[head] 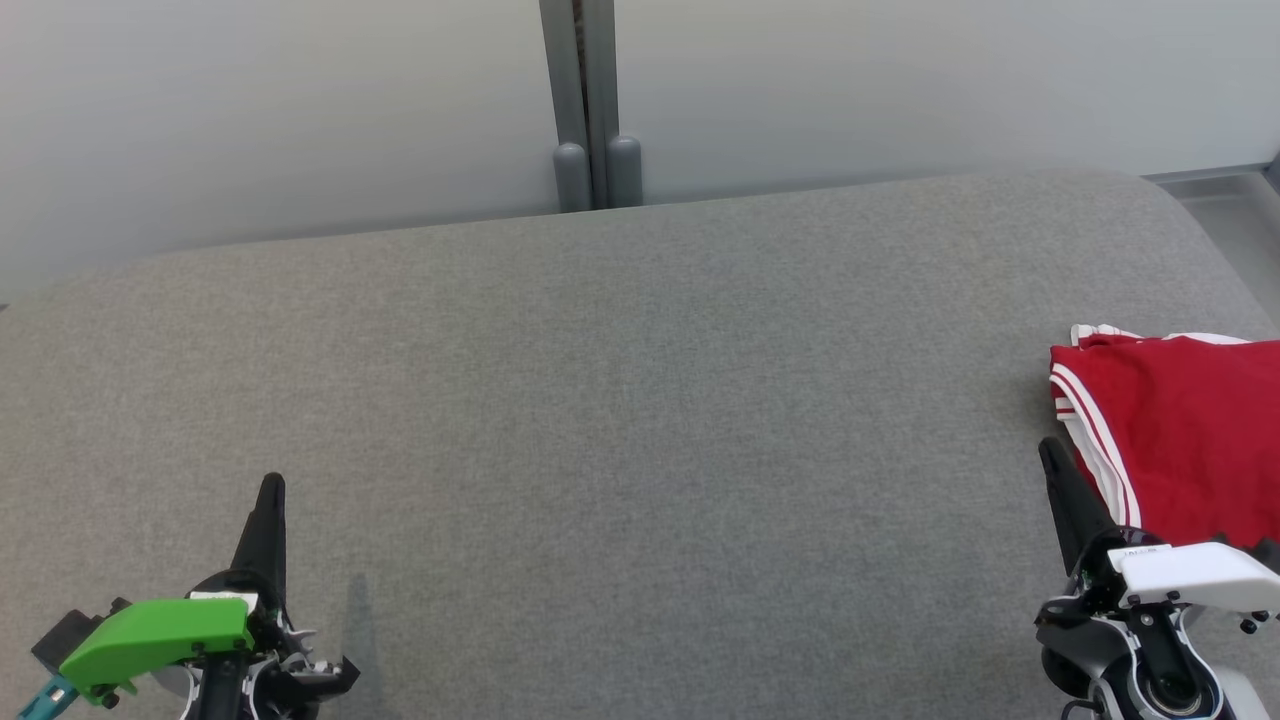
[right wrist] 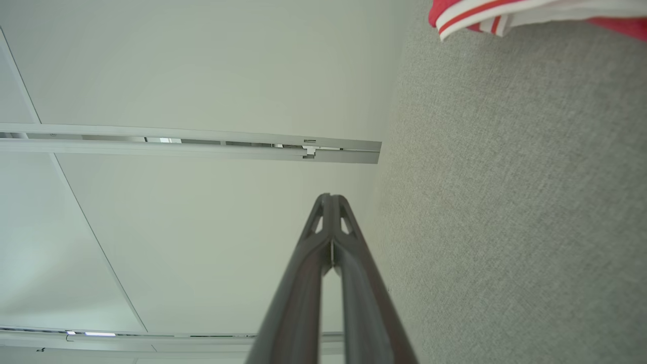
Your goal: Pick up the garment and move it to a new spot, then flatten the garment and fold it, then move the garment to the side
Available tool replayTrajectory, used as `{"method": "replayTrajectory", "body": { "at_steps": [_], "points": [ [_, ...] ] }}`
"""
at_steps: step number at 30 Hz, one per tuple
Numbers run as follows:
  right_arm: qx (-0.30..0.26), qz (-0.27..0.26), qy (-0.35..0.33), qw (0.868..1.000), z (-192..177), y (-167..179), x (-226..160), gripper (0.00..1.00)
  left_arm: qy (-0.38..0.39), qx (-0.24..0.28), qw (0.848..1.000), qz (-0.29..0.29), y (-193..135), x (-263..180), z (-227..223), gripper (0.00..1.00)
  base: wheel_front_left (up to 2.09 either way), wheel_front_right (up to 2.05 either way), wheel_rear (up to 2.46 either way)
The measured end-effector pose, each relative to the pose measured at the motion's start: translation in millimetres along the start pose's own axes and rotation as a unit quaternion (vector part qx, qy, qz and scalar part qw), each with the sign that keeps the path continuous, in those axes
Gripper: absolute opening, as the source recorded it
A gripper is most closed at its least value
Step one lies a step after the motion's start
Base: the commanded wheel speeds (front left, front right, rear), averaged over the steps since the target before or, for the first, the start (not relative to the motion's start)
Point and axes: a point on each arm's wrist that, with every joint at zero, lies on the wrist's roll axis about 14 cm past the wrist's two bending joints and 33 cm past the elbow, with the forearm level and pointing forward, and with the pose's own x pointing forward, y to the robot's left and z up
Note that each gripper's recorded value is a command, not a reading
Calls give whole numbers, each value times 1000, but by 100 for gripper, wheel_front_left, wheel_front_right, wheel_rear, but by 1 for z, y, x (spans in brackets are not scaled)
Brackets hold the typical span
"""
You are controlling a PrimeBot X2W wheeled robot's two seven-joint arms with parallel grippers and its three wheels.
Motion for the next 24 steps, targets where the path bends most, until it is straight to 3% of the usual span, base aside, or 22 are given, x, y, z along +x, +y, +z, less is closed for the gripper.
{"method": "replayTrajectory", "body": {
  "at_steps": [8,24],
  "points": [
    [25,5,1,1000,1,2,0,0,1,-26,1000,-10,-6,3,0,0,0,0,0],
    [25,5,1,1000,1,2,0,0,1,-25,1000,-11,-6,3,0,0,0,0,0]
  ]
}}
